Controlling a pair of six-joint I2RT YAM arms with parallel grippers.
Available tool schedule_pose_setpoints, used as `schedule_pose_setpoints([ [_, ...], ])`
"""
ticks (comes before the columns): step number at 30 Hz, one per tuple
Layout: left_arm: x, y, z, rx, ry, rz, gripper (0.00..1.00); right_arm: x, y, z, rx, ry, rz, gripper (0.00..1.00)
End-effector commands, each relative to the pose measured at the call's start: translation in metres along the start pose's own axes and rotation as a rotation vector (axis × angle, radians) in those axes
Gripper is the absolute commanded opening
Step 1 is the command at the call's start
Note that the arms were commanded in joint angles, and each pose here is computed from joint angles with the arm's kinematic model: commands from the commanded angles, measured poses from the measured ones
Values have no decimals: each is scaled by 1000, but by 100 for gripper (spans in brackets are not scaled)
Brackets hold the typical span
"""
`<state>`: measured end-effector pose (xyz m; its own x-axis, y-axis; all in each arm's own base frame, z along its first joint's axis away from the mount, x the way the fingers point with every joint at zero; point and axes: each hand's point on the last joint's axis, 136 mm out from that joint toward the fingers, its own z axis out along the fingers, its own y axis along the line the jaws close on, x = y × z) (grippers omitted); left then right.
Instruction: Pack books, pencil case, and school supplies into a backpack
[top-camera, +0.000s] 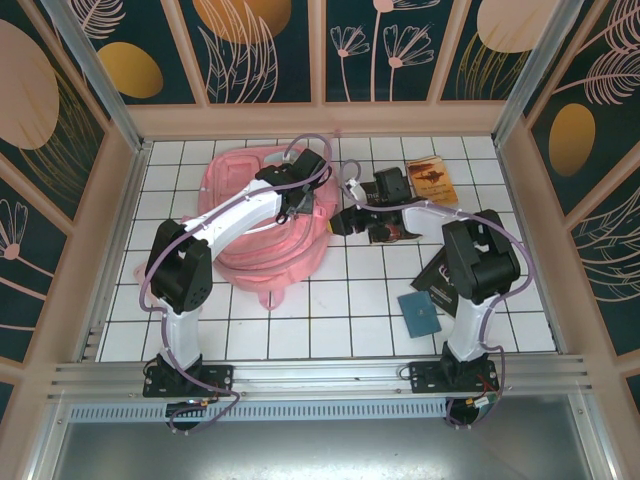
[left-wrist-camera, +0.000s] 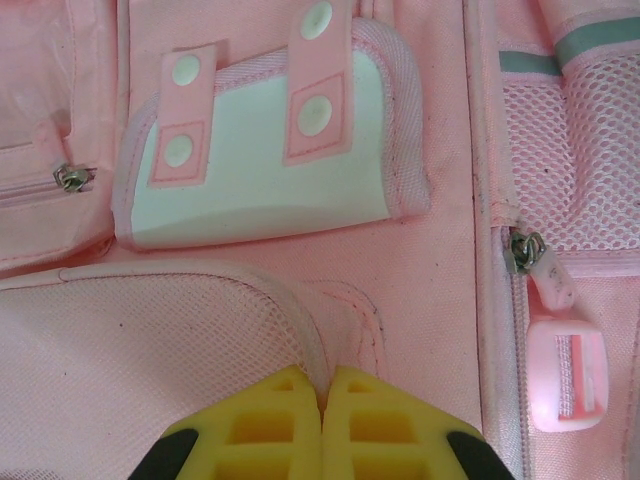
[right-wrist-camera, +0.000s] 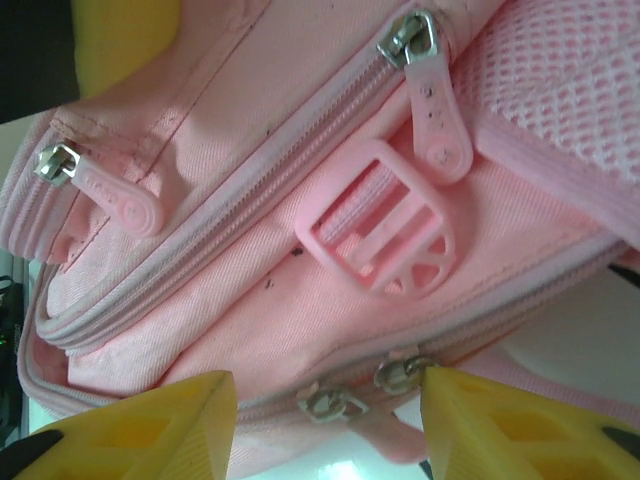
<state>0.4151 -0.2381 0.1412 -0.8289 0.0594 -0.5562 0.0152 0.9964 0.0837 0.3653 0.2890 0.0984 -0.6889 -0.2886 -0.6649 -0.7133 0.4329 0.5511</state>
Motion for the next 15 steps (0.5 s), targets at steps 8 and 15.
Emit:
schedule_pose_setpoints([
  [8,-42,-2,-27,38,-128,-57,0,15,11,16,-86,68,-18,49],
  [15,-46,-2,-25,19,-134,-68,0,26,10,11,-52,70,-2,50],
])
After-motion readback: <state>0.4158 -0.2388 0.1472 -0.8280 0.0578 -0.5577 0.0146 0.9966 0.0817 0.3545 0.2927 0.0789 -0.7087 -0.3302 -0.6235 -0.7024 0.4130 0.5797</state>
